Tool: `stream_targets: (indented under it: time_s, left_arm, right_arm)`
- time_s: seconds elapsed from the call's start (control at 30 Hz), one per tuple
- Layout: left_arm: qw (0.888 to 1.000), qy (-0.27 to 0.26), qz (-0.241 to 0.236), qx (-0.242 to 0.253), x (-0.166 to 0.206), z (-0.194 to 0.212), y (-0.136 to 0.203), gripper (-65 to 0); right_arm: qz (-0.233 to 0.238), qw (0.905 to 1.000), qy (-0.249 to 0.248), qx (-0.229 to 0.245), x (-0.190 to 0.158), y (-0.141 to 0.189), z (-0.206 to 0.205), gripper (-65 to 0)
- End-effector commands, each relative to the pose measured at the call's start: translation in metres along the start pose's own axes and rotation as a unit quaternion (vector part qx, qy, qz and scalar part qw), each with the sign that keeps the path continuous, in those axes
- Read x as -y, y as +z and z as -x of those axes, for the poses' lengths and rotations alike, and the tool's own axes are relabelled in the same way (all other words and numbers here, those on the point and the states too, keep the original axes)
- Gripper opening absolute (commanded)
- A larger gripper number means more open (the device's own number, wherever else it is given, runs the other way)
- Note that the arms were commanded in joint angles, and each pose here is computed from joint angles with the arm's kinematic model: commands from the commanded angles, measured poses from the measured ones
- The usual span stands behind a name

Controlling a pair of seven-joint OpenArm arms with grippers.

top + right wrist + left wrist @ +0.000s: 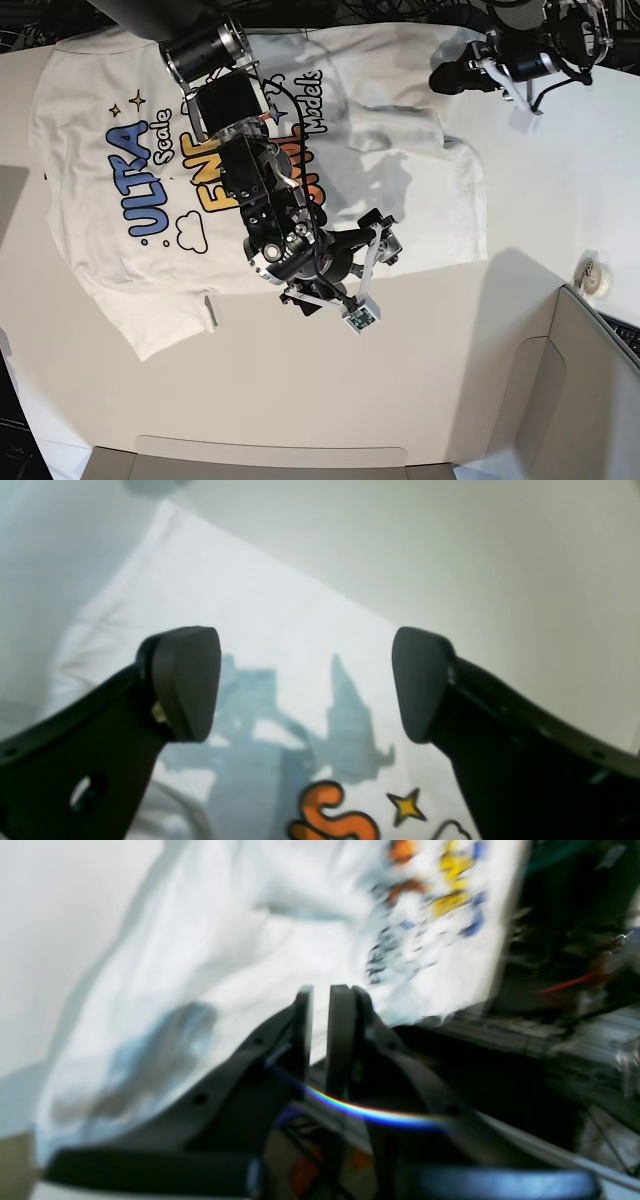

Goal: Layout the t-shirt on the table in an organized manner, then fold the t-shirt properly
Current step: 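Release the t-shirt and sweep the right gripper across the printed front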

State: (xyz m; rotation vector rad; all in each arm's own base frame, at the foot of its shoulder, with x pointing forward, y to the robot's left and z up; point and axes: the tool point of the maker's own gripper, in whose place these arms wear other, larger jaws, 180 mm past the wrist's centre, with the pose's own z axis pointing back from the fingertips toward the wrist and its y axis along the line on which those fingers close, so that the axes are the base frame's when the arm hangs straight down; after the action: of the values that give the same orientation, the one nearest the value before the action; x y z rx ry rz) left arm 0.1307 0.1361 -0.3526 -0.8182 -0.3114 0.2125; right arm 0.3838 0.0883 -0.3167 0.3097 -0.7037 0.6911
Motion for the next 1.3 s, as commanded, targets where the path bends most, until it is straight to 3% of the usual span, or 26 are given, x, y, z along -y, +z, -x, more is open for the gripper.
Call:
stream_targets:
  time_s: [0.0, 0.1, 0.23, 0.37, 0.57, 0.67, 0.9, 1.07, 1.2, 1.27]
  left_arm:
    - [1.000, -0.015, 0.000, -0.003, 0.005, 0.001, -0.005, -59.9]
    - [0.998, -0.048, -0.030, -0.029, -0.001, 0.012, -0.020, -63.9]
    - [0.993, -0.085, -0.054, -0.057, -0.005, 0.025, -0.033, -64.6]
    - [0.992, -0.091, -0.058, -0.069, -0.005, 0.032, -0.038, -64.6]
    - [0.992, -0.082, -0.065, -0.074, -0.010, 0.040, -0.034, -64.6]
    - [0.989, -0.107, -0.069, -0.070, -0.001, 0.039, -0.031, -64.6]
    - [0.974, -0.162, -0.140, -0.070, -0.017, 0.032, -0.025, -64.6]
    - [0.968, -0.189, -0.130, -0.100, -0.008, 0.051, -0.041, -64.6]
    - [0.966, -0.177, -0.136, -0.134, -0.001, 0.077, -0.056, -64.6]
    - [0.965, -0.170, -0.143, -0.137, 0.001, 0.084, -0.063, -64.6]
  right_arm:
    - [0.001, 0.9998, 0.013, 0.014, 0.000, -0.001, -0.015, -12.9]
    - [-0.012, 0.9990, 0.042, -0.004, -0.014, -0.016, -0.009, -20.7]
    - [-0.025, 0.9966, 0.079, -0.008, -0.034, -0.024, -0.006, -45.1]
    - [-0.026, 0.9956, 0.090, 0.007, -0.039, -0.019, -0.016, -56.2]
    - [-0.027, 0.9952, 0.094, 0.011, -0.040, -0.018, -0.018, -56.9]
    - [-0.031, 0.9913, 0.128, -0.007, -0.048, -0.025, -0.016, -56.9]
    - [-0.043, 0.9827, 0.178, -0.028, -0.057, -0.051, -0.002, -56.9]
    - [-0.061, 0.9739, 0.219, 0.003, -0.077, -0.059, -0.006, -57.0]
    - [-0.103, 0.9580, 0.267, 0.023, -0.107, -0.061, -0.001, -57.0]
    - [-0.112, 0.9550, 0.274, 0.018, -0.113, -0.065, 0.009, -57.1]
